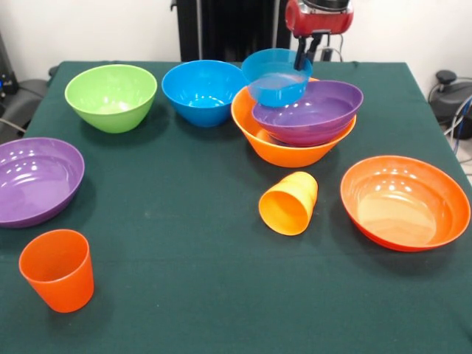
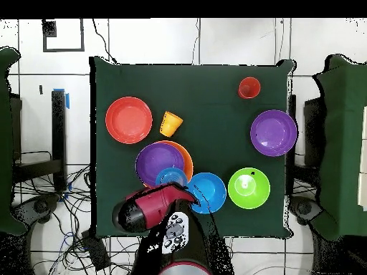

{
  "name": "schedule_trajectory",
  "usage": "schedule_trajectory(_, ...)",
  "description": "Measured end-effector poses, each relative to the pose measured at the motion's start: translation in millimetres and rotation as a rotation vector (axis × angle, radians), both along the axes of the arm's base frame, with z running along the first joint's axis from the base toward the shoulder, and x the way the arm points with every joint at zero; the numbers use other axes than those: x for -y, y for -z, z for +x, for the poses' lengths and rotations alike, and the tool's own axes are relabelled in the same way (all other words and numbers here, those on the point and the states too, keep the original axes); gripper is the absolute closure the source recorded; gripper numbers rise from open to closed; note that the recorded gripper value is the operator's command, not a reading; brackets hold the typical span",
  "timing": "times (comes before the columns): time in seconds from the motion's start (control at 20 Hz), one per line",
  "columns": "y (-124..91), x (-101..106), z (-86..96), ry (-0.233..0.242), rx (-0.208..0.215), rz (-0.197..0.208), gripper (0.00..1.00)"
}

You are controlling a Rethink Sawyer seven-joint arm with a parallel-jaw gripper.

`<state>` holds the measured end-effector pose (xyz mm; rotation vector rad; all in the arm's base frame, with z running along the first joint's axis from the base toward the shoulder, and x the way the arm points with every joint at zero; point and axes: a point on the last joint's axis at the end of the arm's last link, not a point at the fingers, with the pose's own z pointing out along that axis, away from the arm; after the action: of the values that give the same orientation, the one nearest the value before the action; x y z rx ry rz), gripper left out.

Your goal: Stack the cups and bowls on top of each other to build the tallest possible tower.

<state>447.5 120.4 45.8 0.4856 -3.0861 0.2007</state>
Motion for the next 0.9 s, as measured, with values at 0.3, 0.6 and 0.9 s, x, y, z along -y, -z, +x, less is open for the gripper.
schedule_trajectory(0.3, -3, -2, 5.0, 0.021, 0.008, 0.006, 1.00)
schedule_trajectory(0.6, -24, -8, 21.4, 0.083, 0.030, 0.019, 1.00)
schedule_trajectory(0.9, -48, -10, 41.5, 0.140, 0.042, 0.021, 1.00)
